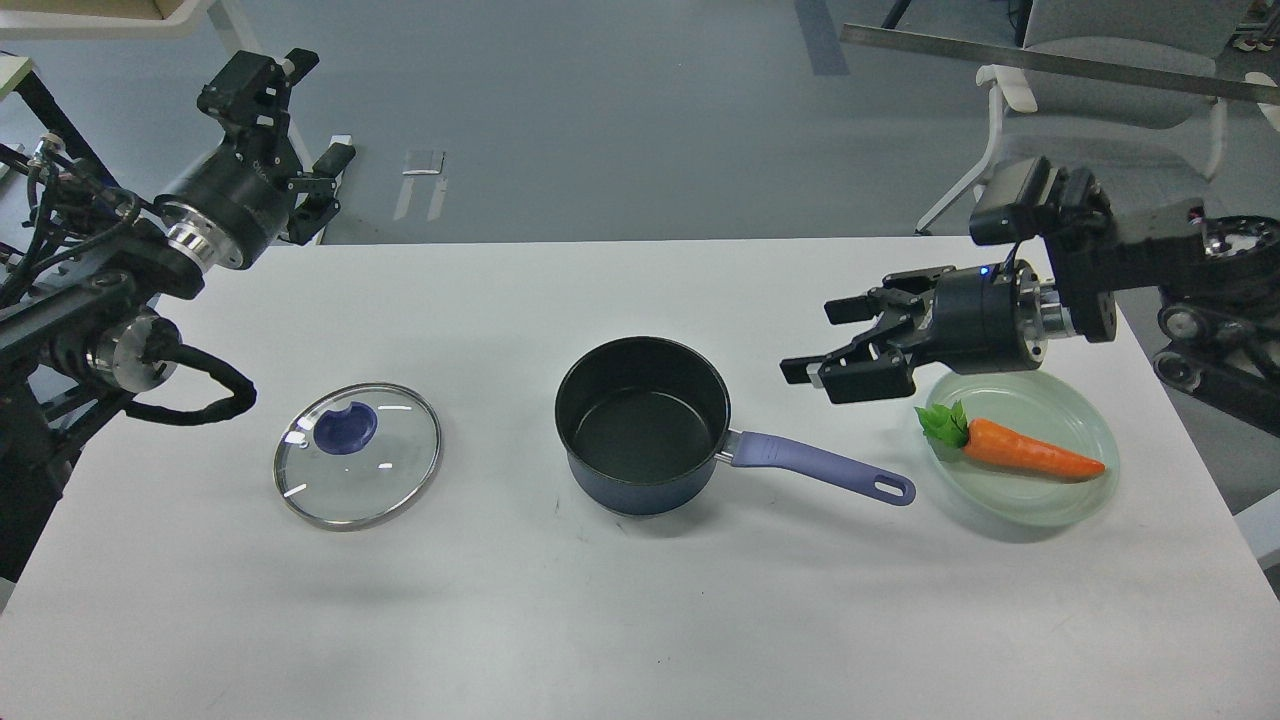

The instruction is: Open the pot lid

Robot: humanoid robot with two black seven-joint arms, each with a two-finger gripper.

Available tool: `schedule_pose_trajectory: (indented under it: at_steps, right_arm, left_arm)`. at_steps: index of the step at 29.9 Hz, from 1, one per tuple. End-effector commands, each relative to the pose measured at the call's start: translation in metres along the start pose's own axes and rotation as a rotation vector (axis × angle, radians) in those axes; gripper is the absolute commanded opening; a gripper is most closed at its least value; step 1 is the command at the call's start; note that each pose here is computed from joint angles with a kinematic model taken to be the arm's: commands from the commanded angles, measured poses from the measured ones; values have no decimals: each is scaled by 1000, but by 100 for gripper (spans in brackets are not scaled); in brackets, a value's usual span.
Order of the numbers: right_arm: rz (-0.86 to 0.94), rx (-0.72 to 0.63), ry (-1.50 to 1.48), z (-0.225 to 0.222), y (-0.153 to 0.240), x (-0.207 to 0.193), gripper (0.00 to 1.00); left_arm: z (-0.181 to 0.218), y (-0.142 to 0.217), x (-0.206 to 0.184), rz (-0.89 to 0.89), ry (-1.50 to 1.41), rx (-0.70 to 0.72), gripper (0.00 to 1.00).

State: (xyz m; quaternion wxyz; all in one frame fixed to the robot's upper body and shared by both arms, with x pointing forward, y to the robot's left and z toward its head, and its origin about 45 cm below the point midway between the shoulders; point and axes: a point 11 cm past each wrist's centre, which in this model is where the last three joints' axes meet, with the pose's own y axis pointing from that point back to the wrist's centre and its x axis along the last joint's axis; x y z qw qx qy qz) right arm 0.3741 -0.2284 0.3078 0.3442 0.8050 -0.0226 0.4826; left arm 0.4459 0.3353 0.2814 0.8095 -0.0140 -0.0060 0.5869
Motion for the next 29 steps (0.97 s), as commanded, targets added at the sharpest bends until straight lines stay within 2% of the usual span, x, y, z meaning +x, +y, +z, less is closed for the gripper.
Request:
schedule_pose_trajectory:
  at_steps: [1, 4, 8, 15, 22, 29]
  right_arm:
    - [242, 24, -260, 23, 15, 43, 97]
    - [441, 93, -479, 37, 10, 71, 97]
    - [637, 187, -756, 53, -3, 88, 97]
    - [860, 293, -1175, 68, -42, 70, 97]
    - [943, 274, -1372, 69, -75, 23, 99]
    - [995, 289, -1413, 72, -73, 20, 100]
  left_arm:
    - [-4, -1, 0, 17, -1, 15, 99]
    - [-5, -2, 2, 40, -7, 15, 99]
    - [-8, -5, -2, 36, 15, 8, 99]
    - [-23, -6, -12, 13, 181, -25, 99]
    - [-55, 0, -18, 26, 259, 17, 99]
    - [-63, 4, -21, 12, 279, 30, 99]
